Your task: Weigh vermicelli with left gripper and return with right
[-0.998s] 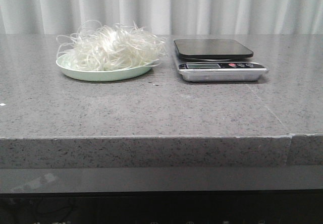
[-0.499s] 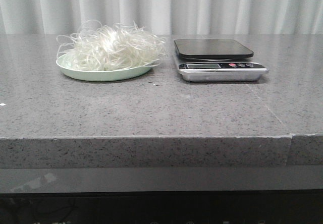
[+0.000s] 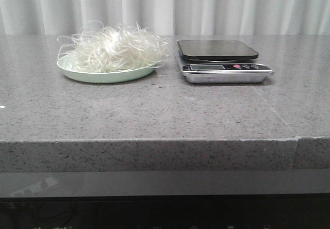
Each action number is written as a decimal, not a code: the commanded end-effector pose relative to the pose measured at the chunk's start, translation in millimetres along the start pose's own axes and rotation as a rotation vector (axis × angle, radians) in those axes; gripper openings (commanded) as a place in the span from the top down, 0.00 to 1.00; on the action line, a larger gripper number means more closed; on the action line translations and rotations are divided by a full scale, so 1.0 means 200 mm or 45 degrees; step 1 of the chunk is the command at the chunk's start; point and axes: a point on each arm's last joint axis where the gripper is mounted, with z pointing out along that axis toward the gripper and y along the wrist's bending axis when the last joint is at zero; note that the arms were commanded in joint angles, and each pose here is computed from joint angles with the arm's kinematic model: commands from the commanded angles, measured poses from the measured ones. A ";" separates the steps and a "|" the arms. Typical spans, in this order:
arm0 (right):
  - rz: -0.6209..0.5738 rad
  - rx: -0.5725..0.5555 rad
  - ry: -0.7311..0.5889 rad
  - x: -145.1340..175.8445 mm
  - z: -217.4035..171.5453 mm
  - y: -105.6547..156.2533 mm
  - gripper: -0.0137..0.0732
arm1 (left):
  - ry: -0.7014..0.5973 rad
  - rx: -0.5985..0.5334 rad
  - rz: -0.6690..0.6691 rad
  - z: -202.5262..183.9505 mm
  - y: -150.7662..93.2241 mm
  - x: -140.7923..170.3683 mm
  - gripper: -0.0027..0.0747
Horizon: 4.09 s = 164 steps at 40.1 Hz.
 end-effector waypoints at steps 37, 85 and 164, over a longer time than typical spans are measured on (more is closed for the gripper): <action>-0.018 0.006 -0.112 -0.07 -0.03 0.00 0.16 | 0.204 0.467 0.216 0.86 -0.72 -0.33 0.26; -0.018 0.006 -0.112 -0.07 -0.03 0.00 0.16 | 0.213 0.433 0.234 1.08 -0.76 -0.37 0.77; -0.018 0.005 -0.113 -0.07 -0.03 0.00 0.16 | 0.014 0.688 0.373 0.74 -1.24 -0.94 0.44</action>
